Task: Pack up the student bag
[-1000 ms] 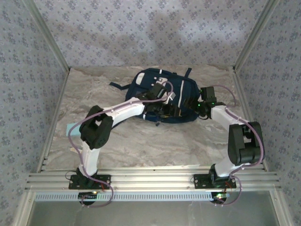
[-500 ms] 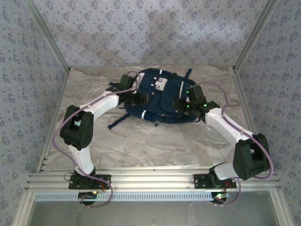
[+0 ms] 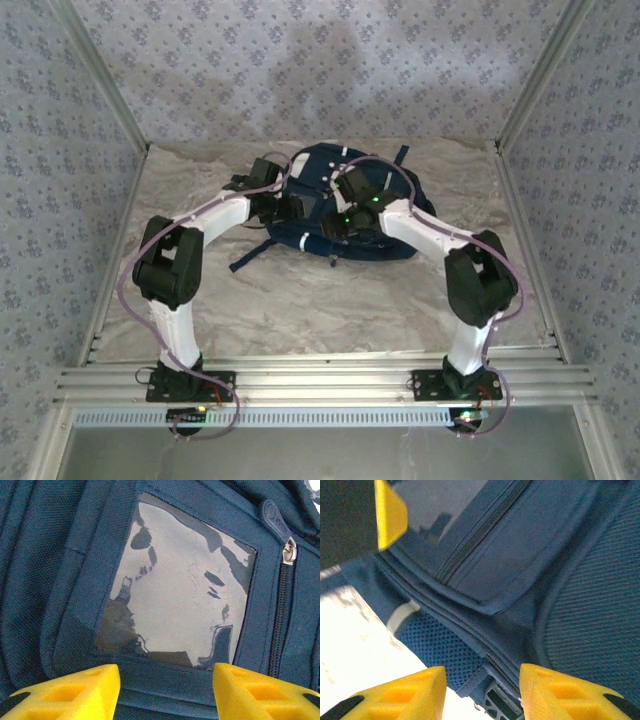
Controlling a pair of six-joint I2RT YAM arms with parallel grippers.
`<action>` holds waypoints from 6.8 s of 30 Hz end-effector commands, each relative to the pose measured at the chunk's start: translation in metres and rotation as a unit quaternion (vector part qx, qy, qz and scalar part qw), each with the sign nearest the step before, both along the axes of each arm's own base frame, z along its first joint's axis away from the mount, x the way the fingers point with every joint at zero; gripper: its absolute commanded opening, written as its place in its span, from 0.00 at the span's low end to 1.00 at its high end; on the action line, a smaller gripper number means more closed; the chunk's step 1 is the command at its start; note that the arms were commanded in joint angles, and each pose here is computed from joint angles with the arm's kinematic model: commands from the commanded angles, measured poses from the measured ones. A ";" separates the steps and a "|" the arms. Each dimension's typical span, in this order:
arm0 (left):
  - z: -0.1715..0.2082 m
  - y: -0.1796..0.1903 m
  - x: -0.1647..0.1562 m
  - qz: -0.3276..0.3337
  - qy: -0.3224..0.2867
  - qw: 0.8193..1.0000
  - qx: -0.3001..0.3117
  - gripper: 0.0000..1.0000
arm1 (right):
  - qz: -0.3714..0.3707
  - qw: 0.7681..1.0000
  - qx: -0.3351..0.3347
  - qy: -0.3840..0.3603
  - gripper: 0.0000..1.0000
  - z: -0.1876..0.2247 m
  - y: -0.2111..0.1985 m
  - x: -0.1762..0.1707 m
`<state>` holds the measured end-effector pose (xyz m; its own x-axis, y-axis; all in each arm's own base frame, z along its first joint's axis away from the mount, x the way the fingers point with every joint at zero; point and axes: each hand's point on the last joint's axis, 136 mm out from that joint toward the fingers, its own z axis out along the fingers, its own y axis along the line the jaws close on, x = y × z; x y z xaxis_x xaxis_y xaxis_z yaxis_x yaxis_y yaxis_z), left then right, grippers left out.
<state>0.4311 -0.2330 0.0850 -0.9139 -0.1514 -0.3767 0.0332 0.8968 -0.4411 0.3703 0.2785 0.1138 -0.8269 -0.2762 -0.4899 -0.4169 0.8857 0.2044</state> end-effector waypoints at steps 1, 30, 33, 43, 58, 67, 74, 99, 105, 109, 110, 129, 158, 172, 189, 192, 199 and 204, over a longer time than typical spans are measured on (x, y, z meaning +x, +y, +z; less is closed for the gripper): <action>-0.029 0.010 -0.003 0.009 0.037 0.999 0.017 0.53 | 0.087 0.991 -0.102 -0.004 0.44 -0.012 -0.001 -0.012; -0.032 0.017 0.000 0.013 0.049 0.998 0.023 0.53 | 0.230 0.961 -0.040 0.146 0.36 -0.064 0.015 -0.056; -0.030 0.017 0.001 0.013 0.048 0.999 0.022 0.53 | 0.224 0.963 0.022 0.148 0.33 -0.040 0.018 -0.060; -0.028 0.020 0.003 0.016 0.043 0.999 0.026 0.53 | 0.213 0.957 0.127 0.153 0.33 0.012 0.007 -0.093; -0.027 0.021 0.003 0.015 0.041 0.999 0.027 0.53 | -0.103 0.991 -0.031 0.085 0.52 -0.019 -0.042 -0.056; -0.029 0.021 0.001 0.015 0.044 0.999 0.025 0.53 | -0.105 0.991 -0.034 0.071 0.49 -0.042 -0.030 -0.043; -0.026 0.021 0.001 0.014 0.043 0.999 0.024 0.53 | -0.097 0.992 -0.051 0.062 0.44 -0.056 -0.024 -0.034; -0.047 0.058 0.021 0.034 0.051 0.996 0.070 0.53 | -0.045 0.983 -0.126 0.124 0.00 -0.045 -0.119 -0.061; -0.045 0.067 0.029 0.039 0.047 0.995 0.085 0.53 | -0.048 0.982 -0.118 0.141 0.00 -0.040 -0.137 -0.060; -0.034 0.065 0.031 0.039 0.044 0.995 0.076 0.53 | -0.034 0.987 -0.040 0.150 0.00 -0.033 -0.098 -0.060; -0.029 0.063 0.030 0.039 0.042 0.996 0.068 0.53 | -0.030 0.988 -0.021 0.153 0.00 -0.031 -0.087 -0.061; 0.020 0.033 -0.074 0.156 0.053 0.971 -0.174 0.58 | -0.011 0.954 0.258 0.154 0.00 0.022 0.086 -0.016; 0.018 0.016 -0.056 0.237 -0.001 0.930 -0.280 0.61 | -0.014 0.938 0.307 0.159 0.00 0.033 0.103 -0.013; -0.001 0.017 -0.039 0.246 -0.017 0.932 -0.267 0.00 | 0.000 0.942 0.283 0.184 0.00 0.028 0.089 -0.034; 0.025 0.070 -0.039 0.237 -0.049 0.945 -0.219 0.00 | -0.031 0.981 0.061 0.180 0.00 0.005 -0.069 -0.037; 0.028 0.070 -0.039 0.228 -0.050 0.949 -0.210 0.00 | -0.030 0.985 0.049 0.162 0.00 0.007 -0.077 -0.029; 0.023 0.073 -0.042 0.219 -0.039 0.954 -0.200 0.00 | -0.028 0.992 0.043 0.120 0.00 0.021 -0.079 -0.010; 0.008 0.073 -0.054 0.211 -0.012 0.960 -0.184 0.46 | 0.006 0.993 0.050 0.108 0.00 0.028 -0.047 -0.015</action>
<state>0.3785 -0.1598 0.0823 -0.7232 -0.6508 -0.2314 -0.3077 0.6035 -0.7356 0.3552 0.2141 0.1257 -0.9391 -0.2006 -0.2790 -0.3007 0.8728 0.3845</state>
